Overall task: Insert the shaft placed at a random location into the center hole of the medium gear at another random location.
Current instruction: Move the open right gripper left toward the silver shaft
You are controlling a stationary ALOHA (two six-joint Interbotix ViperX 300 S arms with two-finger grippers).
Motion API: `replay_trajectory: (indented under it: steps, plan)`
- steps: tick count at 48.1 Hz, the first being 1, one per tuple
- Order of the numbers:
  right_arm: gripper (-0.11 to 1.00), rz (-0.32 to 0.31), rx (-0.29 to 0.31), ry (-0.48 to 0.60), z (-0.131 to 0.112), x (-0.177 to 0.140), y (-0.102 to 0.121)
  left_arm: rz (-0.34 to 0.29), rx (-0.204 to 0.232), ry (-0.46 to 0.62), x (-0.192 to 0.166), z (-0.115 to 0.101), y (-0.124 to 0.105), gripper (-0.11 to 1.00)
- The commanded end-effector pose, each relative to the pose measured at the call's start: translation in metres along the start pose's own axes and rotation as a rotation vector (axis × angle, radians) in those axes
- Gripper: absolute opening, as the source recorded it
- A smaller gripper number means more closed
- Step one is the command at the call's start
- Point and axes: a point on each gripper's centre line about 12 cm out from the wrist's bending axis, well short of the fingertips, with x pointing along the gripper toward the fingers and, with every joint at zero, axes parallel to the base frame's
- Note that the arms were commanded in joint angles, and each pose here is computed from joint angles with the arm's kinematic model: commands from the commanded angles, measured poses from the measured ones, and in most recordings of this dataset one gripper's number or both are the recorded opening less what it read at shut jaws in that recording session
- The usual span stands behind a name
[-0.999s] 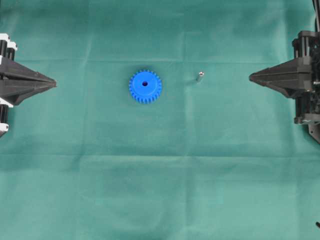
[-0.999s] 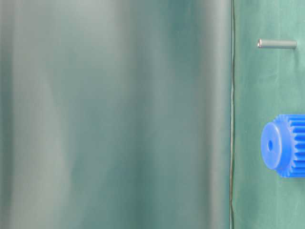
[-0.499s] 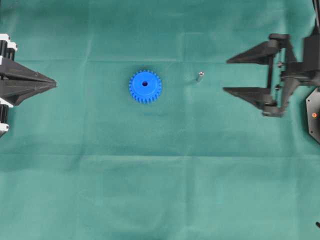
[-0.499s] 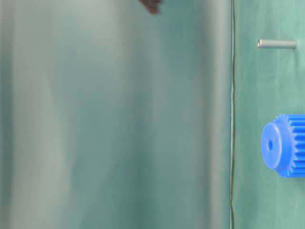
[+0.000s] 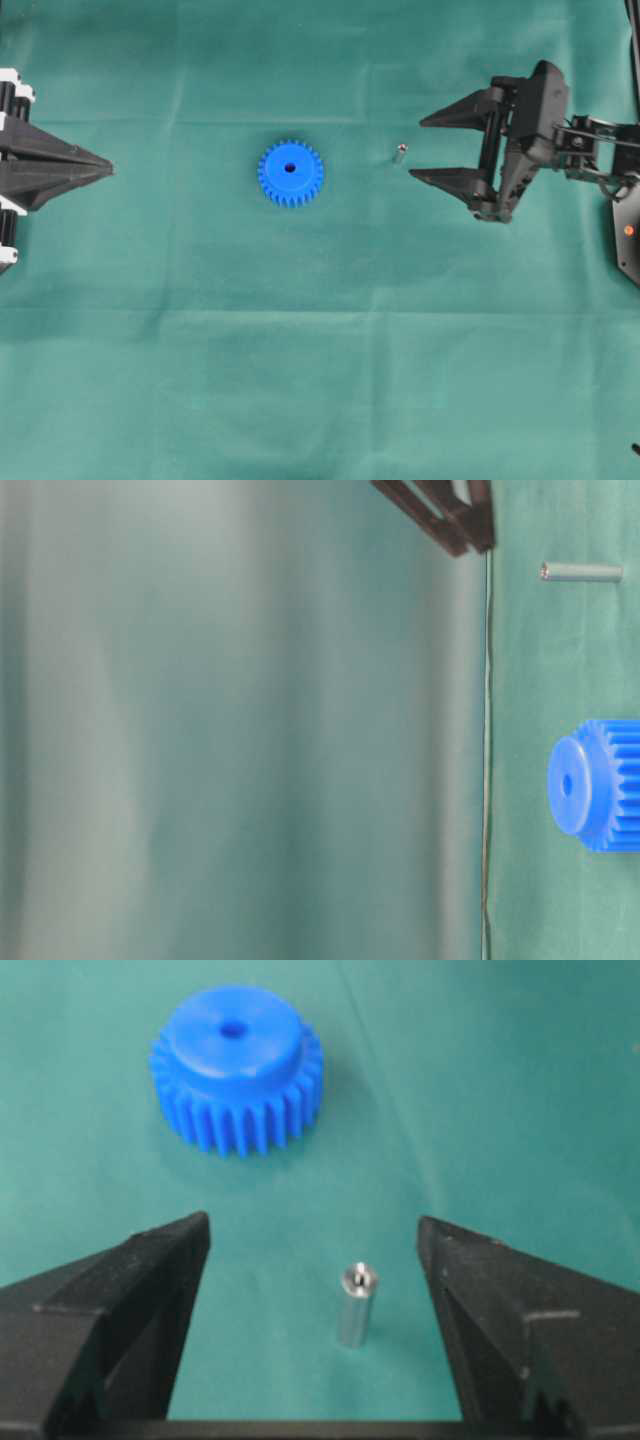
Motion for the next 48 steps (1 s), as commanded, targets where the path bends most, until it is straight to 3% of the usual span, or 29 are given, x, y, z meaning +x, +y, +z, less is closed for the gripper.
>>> replay_trajectory:
  steps: [1,23,38,42,48]
  plan:
    - [0.85,-0.011,-0.007,-0.021,0.005,0.01,-0.002,-0.002,0.001,-0.02,0.003,0.008,0.0,0.0]
    - [0.85,-0.035,0.007,0.041,-0.02,0.035,-0.009,-0.002,0.0,-0.009,0.003,0.007,0.0,0.0]
    - [0.82,-0.037,0.009,0.039,-0.021,0.037,-0.01,-0.002,0.0,-0.005,0.003,0.007,0.0,0.0]
    - [0.74,-0.037,0.009,0.038,-0.02,0.037,-0.01,-0.002,0.0,-0.003,0.003,0.006,0.0,0.0]
    - [0.4,-0.036,0.008,0.039,-0.02,0.038,-0.01,-0.002,0.0,-0.006,0.003,0.007,0.0,0.0]
